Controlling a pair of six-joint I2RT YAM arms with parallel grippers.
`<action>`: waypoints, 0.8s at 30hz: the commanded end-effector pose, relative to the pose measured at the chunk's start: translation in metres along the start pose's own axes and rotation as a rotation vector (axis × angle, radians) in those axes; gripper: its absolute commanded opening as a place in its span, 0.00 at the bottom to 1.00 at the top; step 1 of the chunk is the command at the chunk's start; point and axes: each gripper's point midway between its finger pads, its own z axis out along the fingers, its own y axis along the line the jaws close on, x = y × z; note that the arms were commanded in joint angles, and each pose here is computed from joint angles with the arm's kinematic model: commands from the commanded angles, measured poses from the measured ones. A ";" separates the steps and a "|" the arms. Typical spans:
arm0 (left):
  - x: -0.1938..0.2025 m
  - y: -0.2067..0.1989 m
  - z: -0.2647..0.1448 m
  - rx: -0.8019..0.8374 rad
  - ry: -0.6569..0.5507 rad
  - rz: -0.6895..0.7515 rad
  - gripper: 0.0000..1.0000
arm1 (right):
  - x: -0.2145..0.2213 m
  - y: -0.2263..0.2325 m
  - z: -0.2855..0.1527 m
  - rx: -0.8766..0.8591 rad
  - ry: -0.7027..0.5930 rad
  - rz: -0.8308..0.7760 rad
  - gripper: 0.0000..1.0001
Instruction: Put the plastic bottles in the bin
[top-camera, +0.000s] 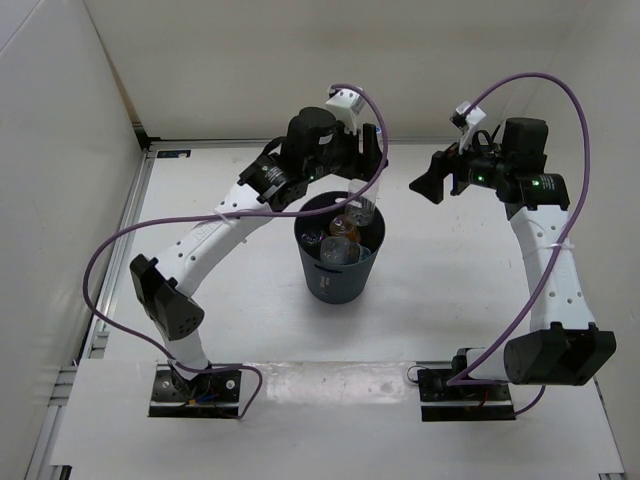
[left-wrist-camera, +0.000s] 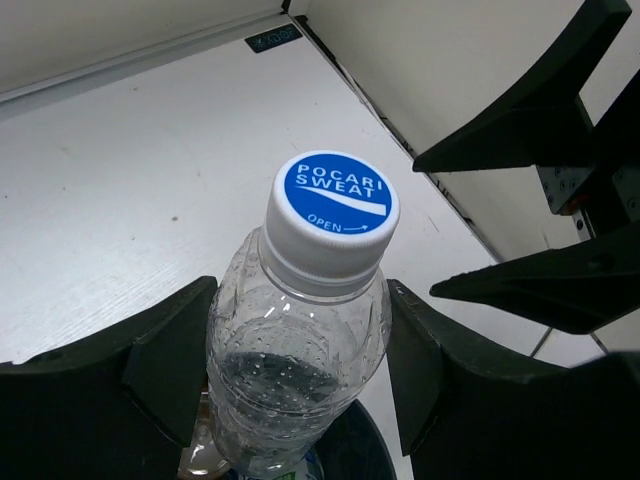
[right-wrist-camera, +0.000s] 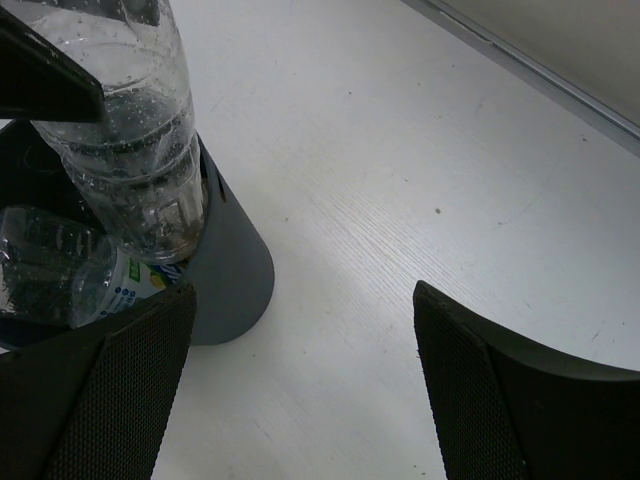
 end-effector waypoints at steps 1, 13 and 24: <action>-0.019 -0.015 -0.016 0.062 -0.063 0.000 0.23 | -0.004 0.001 -0.008 0.013 -0.018 -0.021 0.90; -0.014 -0.020 -0.019 0.103 -0.062 0.006 0.80 | -0.002 0.000 -0.007 0.013 -0.019 -0.017 0.90; -0.090 0.045 -0.074 -0.186 -0.278 0.228 1.00 | -0.003 -0.012 -0.007 0.088 0.011 0.102 0.90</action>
